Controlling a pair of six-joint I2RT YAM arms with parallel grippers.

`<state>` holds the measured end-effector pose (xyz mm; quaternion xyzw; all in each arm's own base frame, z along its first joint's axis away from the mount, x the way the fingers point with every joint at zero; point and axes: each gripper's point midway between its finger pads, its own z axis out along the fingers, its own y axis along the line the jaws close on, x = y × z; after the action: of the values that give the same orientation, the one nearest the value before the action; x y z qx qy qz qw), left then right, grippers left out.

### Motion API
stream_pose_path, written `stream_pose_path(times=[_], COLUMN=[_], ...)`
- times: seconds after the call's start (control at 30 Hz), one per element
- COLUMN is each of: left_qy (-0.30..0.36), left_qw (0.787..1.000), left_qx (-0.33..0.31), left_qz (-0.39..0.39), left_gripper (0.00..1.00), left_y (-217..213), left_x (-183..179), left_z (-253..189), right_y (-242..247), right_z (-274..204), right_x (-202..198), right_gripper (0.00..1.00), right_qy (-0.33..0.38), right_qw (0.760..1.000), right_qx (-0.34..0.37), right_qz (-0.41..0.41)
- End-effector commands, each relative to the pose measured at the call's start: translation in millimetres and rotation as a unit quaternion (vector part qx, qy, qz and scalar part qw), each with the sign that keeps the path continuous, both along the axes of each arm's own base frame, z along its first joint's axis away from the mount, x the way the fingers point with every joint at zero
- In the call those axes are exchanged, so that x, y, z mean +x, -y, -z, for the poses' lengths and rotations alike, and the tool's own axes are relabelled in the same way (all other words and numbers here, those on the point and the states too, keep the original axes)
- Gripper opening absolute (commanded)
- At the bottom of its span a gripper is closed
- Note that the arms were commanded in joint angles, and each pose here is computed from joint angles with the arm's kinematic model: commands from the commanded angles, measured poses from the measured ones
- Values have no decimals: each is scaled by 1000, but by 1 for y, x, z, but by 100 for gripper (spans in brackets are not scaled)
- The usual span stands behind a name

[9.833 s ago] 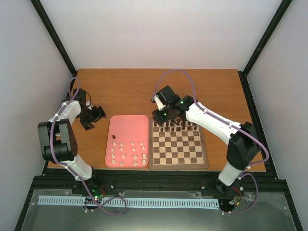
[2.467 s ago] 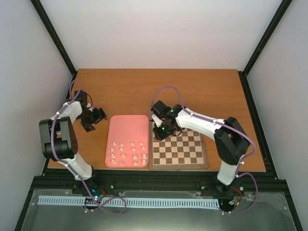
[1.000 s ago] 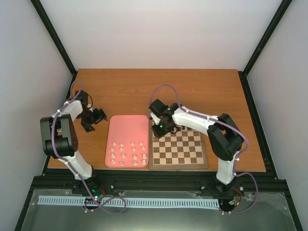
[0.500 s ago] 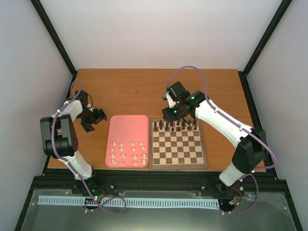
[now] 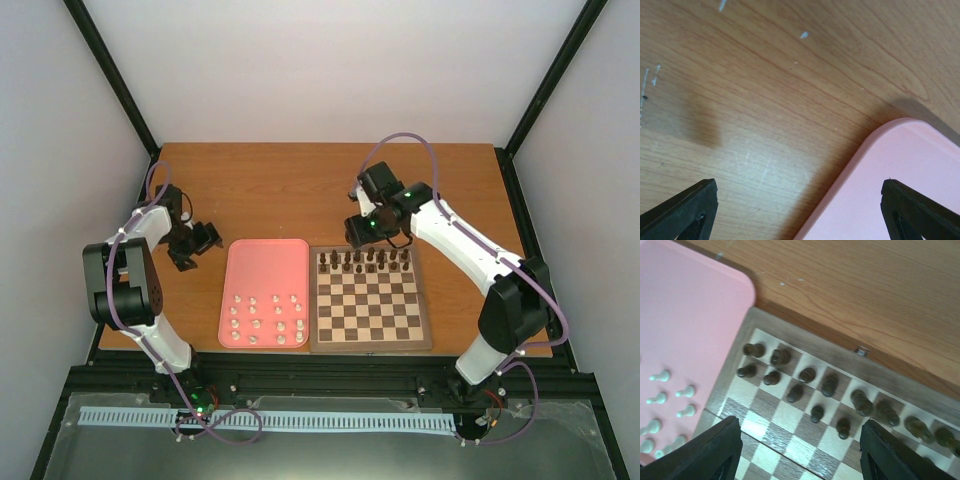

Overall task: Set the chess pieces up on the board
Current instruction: Reset both arms

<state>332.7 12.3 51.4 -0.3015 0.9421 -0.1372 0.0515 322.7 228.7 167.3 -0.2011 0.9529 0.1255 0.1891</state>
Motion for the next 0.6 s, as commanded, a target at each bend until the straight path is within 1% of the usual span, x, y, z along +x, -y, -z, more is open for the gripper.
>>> stream_pose_path(times=[0.0,0.07,0.23,0.37,0.57], left_qy=[53,54,49,50,46], left_qw=[998,998,999,999,999], left_qx=[5,-2,-3,-6,-7], left_qz=[26,24,17,14,14], left_gripper=[100,100,100,100,100], left_y=[6,9,9,10,11], left_x=[17,18,15,13,12], left_z=[-31,-32,-26,-24,-19], right_y=[-32,-44,-57,-61,-67], right_z=[-17,-14,-2,14,40], right_x=[-5,-16,-37,-45,-53], right_gripper=[64,64,65,65,64], right_qy=[-8,-32,-67,-85,-114], right_qw=[995,990,977,972,967], right_qx=[75,97,136,130,122], right_qz=[-59,-95,-148,-175,-192])
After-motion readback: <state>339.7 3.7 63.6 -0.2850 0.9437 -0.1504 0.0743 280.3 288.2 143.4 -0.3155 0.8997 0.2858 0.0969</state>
